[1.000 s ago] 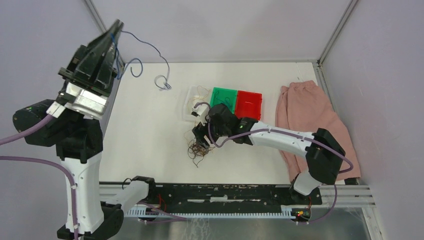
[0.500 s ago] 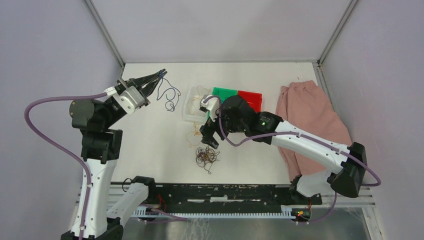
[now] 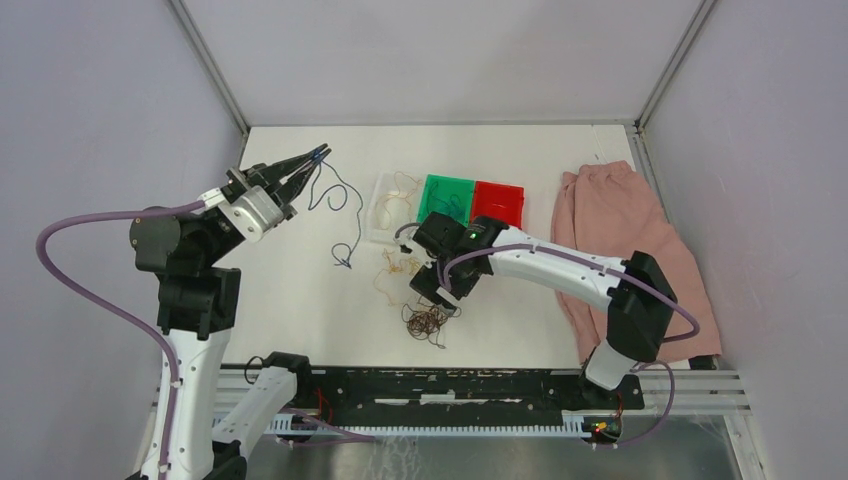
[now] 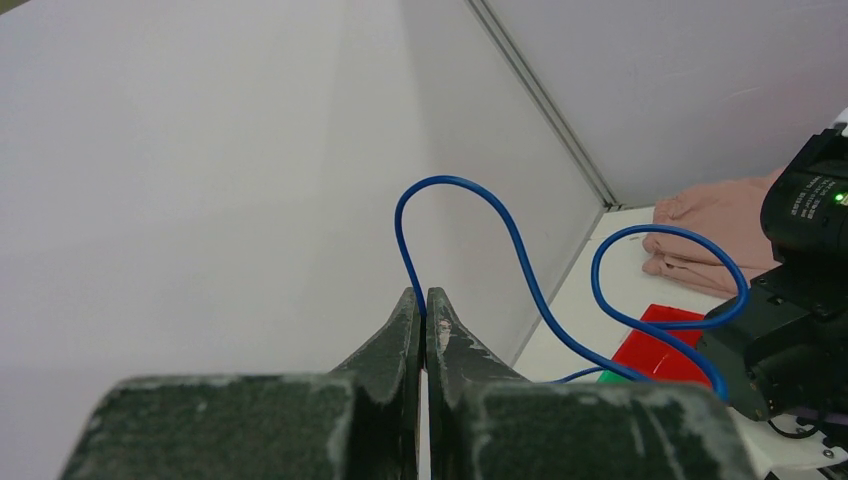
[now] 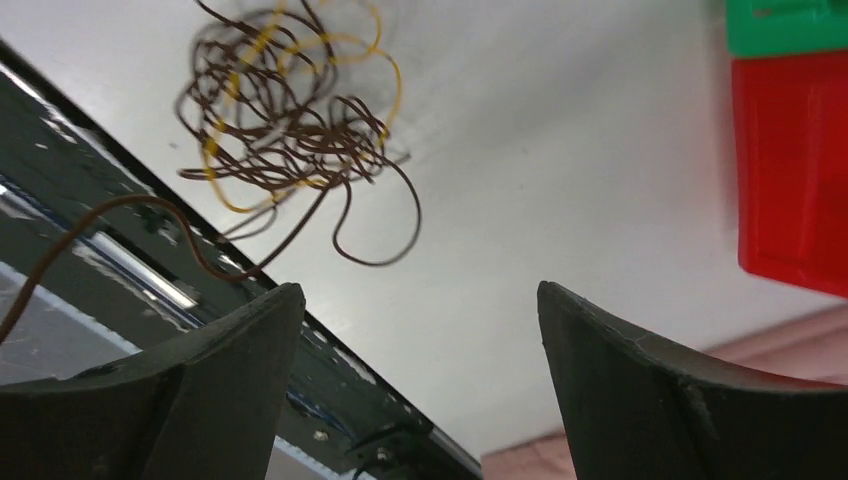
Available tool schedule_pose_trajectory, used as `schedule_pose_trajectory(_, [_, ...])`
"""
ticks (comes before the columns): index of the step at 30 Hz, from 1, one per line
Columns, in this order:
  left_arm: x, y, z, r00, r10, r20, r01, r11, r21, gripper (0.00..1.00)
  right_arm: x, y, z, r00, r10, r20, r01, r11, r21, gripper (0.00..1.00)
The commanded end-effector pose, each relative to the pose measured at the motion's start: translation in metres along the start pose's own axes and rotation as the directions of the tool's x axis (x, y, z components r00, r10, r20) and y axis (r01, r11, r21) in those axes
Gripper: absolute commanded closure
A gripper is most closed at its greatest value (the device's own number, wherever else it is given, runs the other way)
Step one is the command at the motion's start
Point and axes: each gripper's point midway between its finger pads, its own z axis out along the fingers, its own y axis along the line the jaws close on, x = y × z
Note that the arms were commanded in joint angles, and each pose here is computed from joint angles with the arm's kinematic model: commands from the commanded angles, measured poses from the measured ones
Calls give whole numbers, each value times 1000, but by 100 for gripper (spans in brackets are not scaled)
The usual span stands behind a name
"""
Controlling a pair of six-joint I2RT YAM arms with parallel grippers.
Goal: Untangle the cables
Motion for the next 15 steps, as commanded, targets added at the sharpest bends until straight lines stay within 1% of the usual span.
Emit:
schedule_pose_trajectory(1, [-19,4,-1,999,-13,36,13,1000,-6,97,16,-28,-30,995,56,-83,-42,985,167,7])
schedule_pose_trajectory(3, [-19,4,-1,999,-12,35,12,1000,-9,97,6,0,-40,997,74,-9,-74,997,-22,7])
schedule_pose_trajectory(4, [-19,4,-1,999,-10,33,11,1000,-11,97,4,11,-46,997,74,7,-74,994,-85,7])
schedule_pose_trajectory(5, [-18,4,-1,1000,-9,29,10,1000,-10,97,9,14,-50,998,64,-5,-64,992,-105,8])
schedule_pose_trajectory(6, [-17,4,-1,1000,-7,26,7,1000,-10,97,17,9,-52,998,49,-44,-52,996,-69,8])
schedule_pose_trajectory(7, [-17,4,-1,1000,-6,25,6,1000,-8,97,28,-11,-51,994,31,-107,-25,998,63,8])
schedule_pose_trajectory(8, [-17,3,-1,1000,-8,25,8,1000,-6,97,38,-35,-51,982,33,-187,10,975,223,9])
schedule_pose_trajectory(9, [-16,3,-1,1000,-9,25,9,1000,-4,97,43,-60,-58,973,37,-226,52,926,375,10])
schedule_pose_trajectory(10, [-16,3,0,1000,-13,26,13,1000,-1,97,41,-76,-65,974,44,-221,68,877,475,9])
schedule_pose_trajectory(12, [-17,4,1,999,-23,32,23,1000,-5,97,27,-92,-78,988,56,-146,41,807,588,10])
schedule_pose_trajectory(15, [-21,7,1,998,-48,39,49,999,-17,97,2,-102,-98,999,36,-29,-7,724,689,12])
